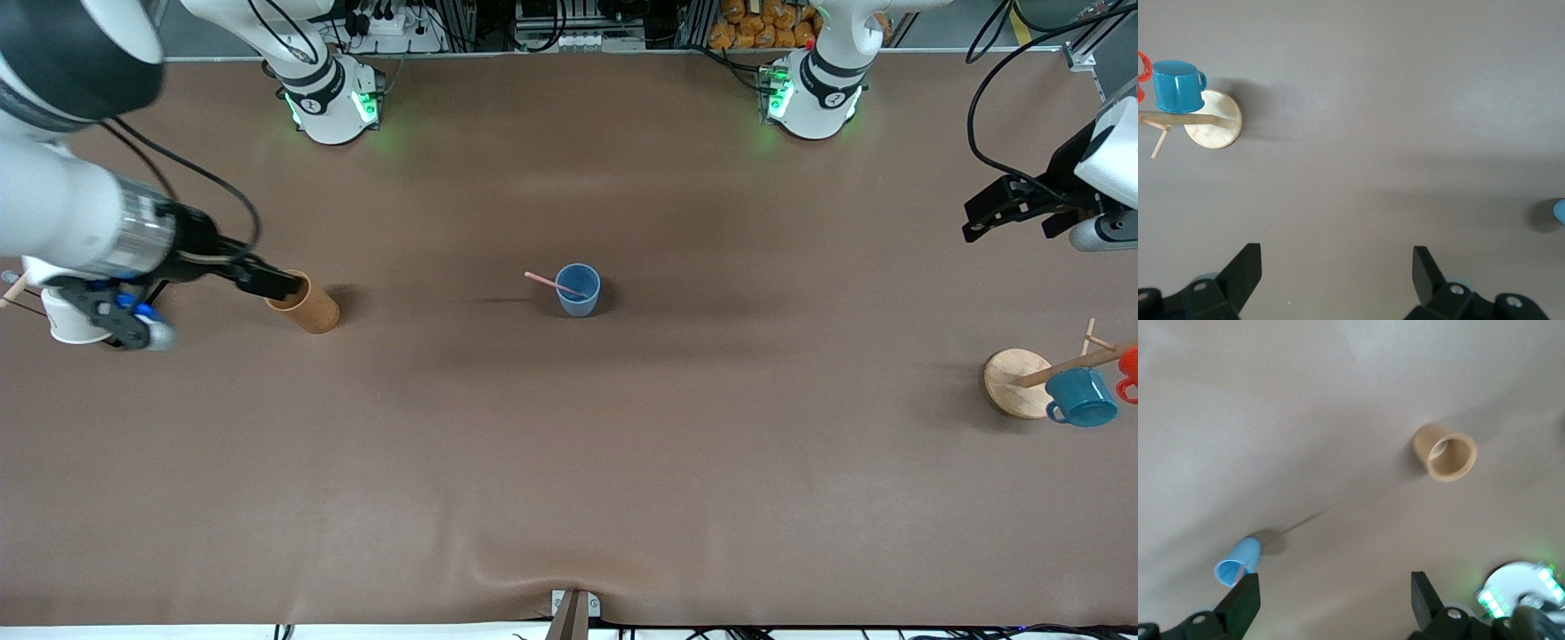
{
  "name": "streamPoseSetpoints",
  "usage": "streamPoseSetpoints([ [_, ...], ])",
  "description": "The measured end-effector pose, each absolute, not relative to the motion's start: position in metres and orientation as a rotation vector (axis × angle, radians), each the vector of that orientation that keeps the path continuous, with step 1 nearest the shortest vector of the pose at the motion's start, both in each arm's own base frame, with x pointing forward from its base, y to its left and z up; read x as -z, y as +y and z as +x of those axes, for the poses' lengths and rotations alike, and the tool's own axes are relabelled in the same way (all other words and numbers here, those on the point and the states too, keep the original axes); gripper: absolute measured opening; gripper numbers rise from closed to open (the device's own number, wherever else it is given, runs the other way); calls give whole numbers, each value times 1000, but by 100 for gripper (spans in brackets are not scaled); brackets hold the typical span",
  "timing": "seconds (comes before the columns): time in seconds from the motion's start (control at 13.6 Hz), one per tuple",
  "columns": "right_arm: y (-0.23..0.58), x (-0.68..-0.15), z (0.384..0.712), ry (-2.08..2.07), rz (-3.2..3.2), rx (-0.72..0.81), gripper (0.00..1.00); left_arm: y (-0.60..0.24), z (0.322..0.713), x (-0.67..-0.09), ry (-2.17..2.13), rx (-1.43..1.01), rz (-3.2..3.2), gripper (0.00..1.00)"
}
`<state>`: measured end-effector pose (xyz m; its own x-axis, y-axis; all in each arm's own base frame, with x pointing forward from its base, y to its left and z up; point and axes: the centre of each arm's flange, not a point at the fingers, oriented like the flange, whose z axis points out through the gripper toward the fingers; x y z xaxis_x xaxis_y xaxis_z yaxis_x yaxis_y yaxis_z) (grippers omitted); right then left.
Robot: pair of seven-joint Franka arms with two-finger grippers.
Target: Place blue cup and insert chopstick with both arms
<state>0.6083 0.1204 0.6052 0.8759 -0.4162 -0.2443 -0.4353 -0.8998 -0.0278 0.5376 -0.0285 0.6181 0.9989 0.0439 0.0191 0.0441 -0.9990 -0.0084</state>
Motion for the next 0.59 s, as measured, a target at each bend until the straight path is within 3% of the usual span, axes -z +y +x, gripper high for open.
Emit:
streamPoseSetpoints([
  [0.29,60,-643,595,263,-3058,-242,100,-30,537,-618,-63,30,-3132,100],
  [0.59,19,-667,572,114,-3086,-208,100,-34,537,-619,-53,31,-3132,100],
])
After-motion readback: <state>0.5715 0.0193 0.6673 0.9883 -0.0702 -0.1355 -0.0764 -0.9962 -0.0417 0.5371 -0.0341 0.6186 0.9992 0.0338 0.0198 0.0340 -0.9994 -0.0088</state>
